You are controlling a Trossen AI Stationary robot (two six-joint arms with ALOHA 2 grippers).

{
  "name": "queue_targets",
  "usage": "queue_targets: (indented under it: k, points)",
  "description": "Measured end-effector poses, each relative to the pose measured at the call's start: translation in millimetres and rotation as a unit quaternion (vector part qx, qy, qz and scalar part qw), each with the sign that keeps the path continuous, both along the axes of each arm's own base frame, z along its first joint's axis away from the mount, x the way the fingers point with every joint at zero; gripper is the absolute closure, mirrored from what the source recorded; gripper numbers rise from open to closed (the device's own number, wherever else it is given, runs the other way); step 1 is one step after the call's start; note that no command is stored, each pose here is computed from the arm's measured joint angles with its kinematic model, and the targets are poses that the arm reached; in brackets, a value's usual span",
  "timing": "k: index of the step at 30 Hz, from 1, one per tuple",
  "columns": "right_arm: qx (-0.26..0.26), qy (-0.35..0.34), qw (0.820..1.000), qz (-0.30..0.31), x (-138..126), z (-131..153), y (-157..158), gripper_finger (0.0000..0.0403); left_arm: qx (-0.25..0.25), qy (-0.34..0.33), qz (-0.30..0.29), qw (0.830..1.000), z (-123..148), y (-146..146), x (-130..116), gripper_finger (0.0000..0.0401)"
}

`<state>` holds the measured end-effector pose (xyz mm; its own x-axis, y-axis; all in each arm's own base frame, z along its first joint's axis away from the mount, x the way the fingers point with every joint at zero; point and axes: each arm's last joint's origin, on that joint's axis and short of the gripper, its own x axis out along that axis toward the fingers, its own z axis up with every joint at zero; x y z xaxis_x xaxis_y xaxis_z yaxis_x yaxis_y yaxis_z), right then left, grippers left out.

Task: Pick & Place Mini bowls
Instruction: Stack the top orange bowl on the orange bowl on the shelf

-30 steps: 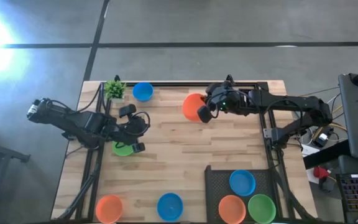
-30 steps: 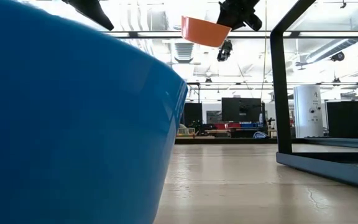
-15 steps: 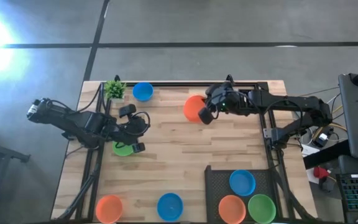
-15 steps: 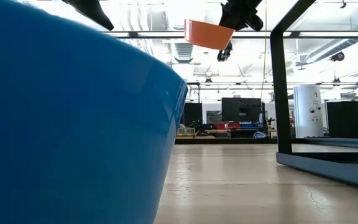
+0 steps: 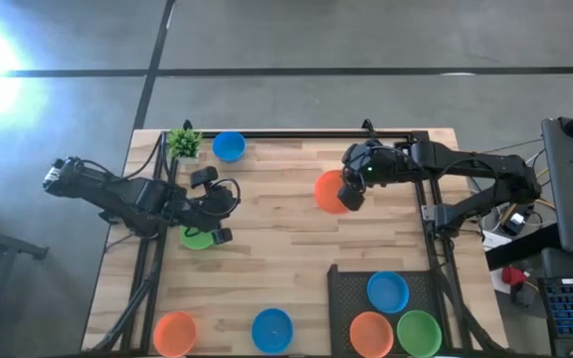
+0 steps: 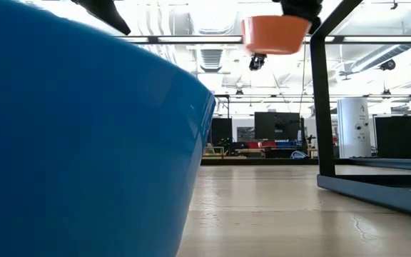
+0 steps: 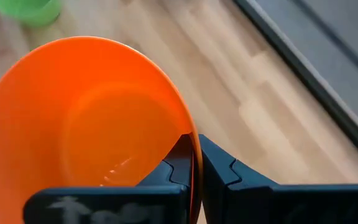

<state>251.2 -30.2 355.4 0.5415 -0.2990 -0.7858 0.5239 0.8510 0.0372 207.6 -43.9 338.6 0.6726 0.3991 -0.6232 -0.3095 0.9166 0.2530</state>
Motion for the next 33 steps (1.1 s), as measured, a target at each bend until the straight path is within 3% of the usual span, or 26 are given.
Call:
queue_targets:
  k: [7,15,25,33]
  points:
    - [0.056,0.011,0.998,0.04,-27,10,7,0.0392,-0.001,-0.001,0.001,1.0,0,0,0,0.0401]
    - [0.111,0.099,0.988,0.033,-54,6,18,0.0392,-0.002,-0.002,0.001,1.0,0,0,0,0.0401]
    - [0.133,0.161,0.972,0.104,-51,-5,60,0.0392,0.0,-0.002,0.0,1.0,0,0,0,0.0401]
    - [0.142,0.19,0.964,0.121,-45,-17,106,0.0392,-0.001,-0.002,0.001,1.0,0,0,0,0.0401]
